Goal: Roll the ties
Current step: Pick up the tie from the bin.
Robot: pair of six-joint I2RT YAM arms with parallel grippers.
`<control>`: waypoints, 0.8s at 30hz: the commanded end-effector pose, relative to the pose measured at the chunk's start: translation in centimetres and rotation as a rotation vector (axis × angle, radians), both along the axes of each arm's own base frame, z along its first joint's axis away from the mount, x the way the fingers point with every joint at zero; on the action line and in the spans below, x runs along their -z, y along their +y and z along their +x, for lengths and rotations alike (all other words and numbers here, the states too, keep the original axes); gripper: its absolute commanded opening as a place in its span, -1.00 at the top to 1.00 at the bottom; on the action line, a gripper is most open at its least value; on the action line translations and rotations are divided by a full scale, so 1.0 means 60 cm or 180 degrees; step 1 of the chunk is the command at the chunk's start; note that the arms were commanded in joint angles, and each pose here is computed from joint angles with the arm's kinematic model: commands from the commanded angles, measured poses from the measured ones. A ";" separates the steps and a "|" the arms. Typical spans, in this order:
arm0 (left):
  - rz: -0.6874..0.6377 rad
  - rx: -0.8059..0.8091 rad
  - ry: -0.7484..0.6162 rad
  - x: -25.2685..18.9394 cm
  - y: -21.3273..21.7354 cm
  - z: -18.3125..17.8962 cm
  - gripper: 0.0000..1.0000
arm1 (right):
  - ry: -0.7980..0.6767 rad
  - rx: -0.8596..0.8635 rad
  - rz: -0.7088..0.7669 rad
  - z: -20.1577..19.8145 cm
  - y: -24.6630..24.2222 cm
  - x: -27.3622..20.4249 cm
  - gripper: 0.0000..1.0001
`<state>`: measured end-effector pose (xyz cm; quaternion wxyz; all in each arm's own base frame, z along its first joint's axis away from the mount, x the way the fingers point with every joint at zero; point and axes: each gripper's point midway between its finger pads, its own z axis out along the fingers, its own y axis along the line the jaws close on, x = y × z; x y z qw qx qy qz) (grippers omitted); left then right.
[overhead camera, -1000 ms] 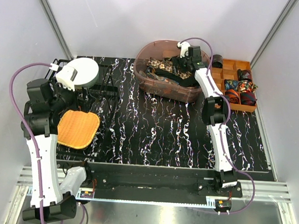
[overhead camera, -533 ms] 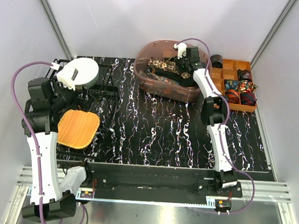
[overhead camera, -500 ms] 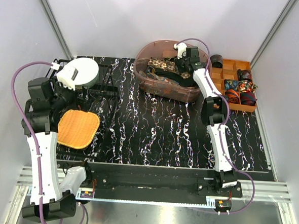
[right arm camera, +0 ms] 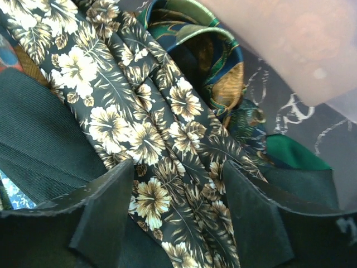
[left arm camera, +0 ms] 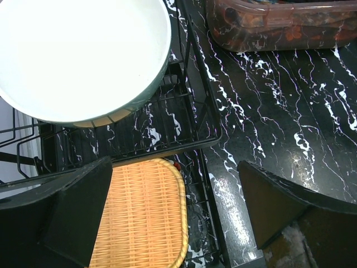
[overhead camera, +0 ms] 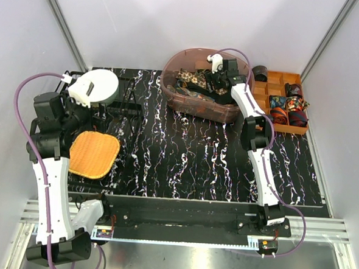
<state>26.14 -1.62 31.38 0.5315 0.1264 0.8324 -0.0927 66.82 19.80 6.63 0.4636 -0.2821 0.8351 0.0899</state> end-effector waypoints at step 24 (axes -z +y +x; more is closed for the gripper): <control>0.0110 0.0000 -0.0150 -0.010 0.009 0.023 -0.97 | -0.0697 -0.0002 0.0328 0.012 0.021 -0.209 1.00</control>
